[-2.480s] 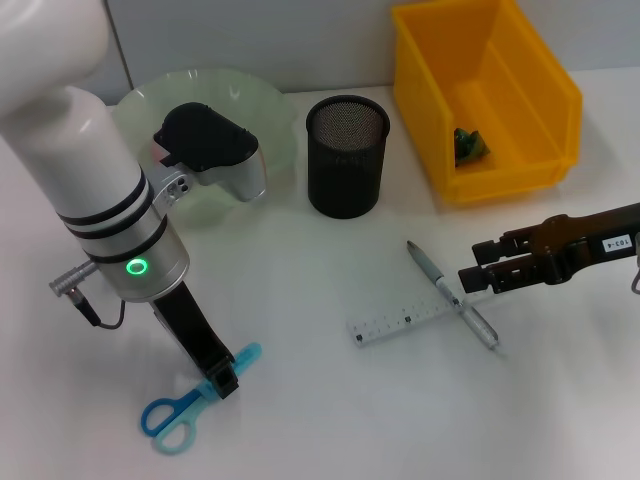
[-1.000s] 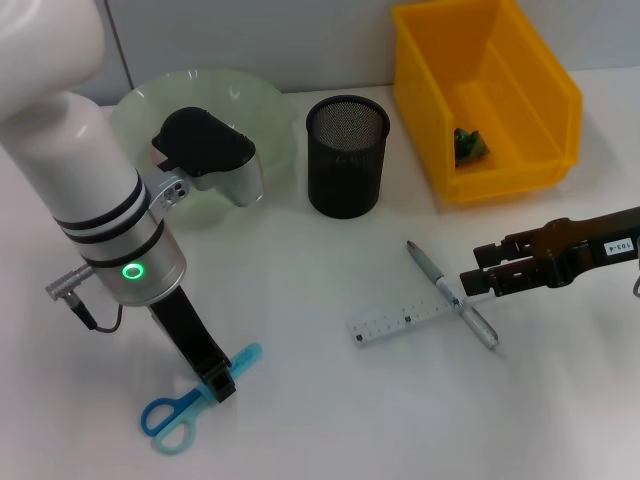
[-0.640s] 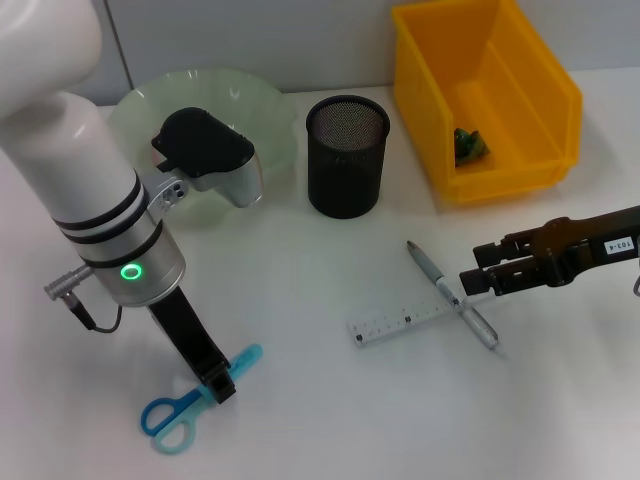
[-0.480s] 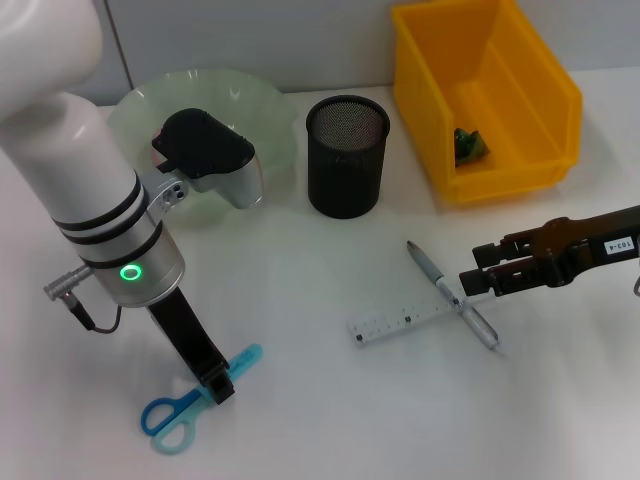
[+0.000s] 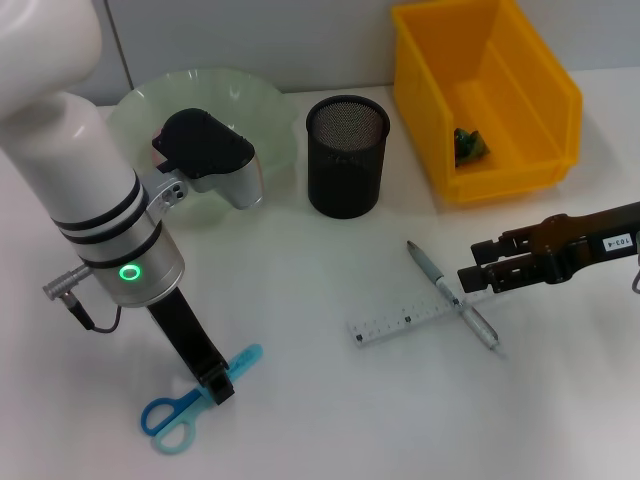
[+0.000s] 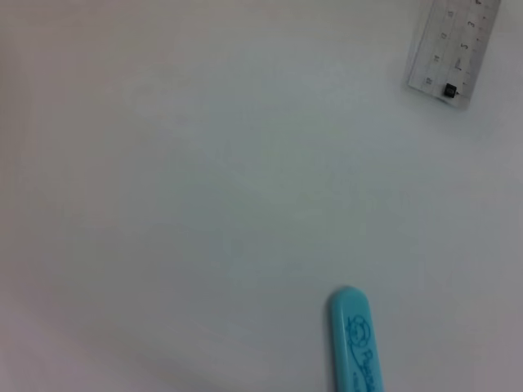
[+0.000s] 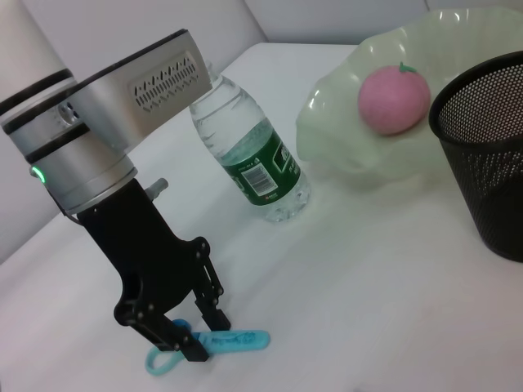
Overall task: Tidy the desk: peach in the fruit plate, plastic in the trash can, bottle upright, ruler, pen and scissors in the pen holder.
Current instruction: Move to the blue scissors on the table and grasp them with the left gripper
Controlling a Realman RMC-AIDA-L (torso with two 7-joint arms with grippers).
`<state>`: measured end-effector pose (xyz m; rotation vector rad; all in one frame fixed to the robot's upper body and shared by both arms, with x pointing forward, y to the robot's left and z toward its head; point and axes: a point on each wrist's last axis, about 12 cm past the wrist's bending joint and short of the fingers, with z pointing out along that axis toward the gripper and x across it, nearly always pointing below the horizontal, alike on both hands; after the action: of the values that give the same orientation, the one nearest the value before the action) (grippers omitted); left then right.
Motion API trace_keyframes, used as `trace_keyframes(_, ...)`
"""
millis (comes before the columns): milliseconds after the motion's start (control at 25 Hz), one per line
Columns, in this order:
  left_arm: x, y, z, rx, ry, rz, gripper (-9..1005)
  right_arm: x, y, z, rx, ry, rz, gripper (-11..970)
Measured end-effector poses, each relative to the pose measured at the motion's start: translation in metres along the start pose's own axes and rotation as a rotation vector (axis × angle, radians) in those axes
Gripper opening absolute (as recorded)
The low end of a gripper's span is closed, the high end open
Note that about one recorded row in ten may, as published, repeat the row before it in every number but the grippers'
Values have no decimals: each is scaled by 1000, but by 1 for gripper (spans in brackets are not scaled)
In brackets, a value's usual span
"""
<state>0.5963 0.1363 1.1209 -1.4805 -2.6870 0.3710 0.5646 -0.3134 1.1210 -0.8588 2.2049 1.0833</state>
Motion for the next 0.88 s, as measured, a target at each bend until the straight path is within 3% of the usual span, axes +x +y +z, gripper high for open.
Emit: trace_keyframes(880,1,1,1,-4,-7,-2,487,2,0,0,0,0,9,724)
